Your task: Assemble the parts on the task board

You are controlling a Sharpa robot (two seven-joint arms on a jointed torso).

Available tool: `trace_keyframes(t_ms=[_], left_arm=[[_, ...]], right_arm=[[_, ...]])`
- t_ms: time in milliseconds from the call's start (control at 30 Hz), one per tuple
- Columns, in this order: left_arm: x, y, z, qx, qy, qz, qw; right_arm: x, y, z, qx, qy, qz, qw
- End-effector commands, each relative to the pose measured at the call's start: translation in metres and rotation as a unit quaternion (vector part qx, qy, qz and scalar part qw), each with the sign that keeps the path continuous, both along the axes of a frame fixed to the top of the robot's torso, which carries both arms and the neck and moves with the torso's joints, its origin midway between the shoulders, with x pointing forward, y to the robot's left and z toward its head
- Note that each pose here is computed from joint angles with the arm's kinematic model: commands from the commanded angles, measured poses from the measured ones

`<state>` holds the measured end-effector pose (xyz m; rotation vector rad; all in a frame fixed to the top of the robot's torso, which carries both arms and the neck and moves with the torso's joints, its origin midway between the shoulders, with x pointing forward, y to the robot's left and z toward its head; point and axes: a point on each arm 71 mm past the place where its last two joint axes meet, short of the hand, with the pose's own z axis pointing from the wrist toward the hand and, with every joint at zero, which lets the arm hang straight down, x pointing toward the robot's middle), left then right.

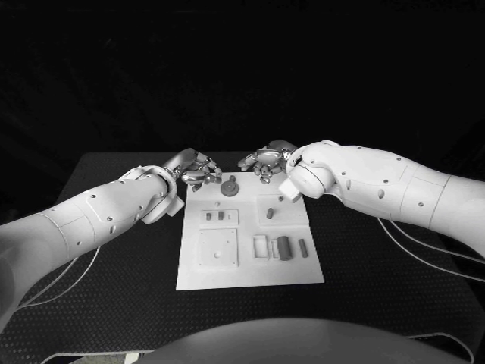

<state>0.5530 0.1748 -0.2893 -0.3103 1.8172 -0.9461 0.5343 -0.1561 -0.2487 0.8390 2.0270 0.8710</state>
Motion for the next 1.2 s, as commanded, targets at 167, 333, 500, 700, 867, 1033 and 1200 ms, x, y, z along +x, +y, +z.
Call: trace_keyframes(t_ms=[167, 333, 500, 700, 867, 1033, 1200], left_arm=[[0.0011, 0.007, -0.0054, 0.035, -0.044, -0.003, 0.998], [-0.0035, 0.013, -0.0233, 0.078, -0.068, -0.017, 0.994], [-0.0097, 0.014, -0.0376, 0.087, -0.060, -0.022, 0.994], [-0.0125, 0.015, -0.0470, 0.093, -0.053, -0.022, 0.994], [-0.0123, 0.016, -0.0486, 0.090, -0.051, -0.018, 0.994], [-0.0120, 0.013, -0.0493, 0.088, -0.045, -0.021, 0.995], [-0.0120, 0.011, -0.0514, 0.086, -0.040, -0.021, 0.995]], right_arm=[[0.007, -0.018, 0.014, 0.014, -0.045, -0.016, 0.999], [0.009, -0.025, 0.023, 0.018, -0.056, -0.018, 0.998], [0.009, -0.026, 0.026, 0.019, -0.058, -0.016, 0.998], [0.008, -0.025, 0.028, 0.020, -0.060, -0.014, 0.998], [0.008, -0.024, 0.028, 0.019, -0.059, -0.012, 0.998], [0.008, -0.024, 0.029, 0.019, -0.059, -0.012, 0.998], [0.006, -0.020, 0.030, 0.021, -0.060, -0.007, 0.998]])
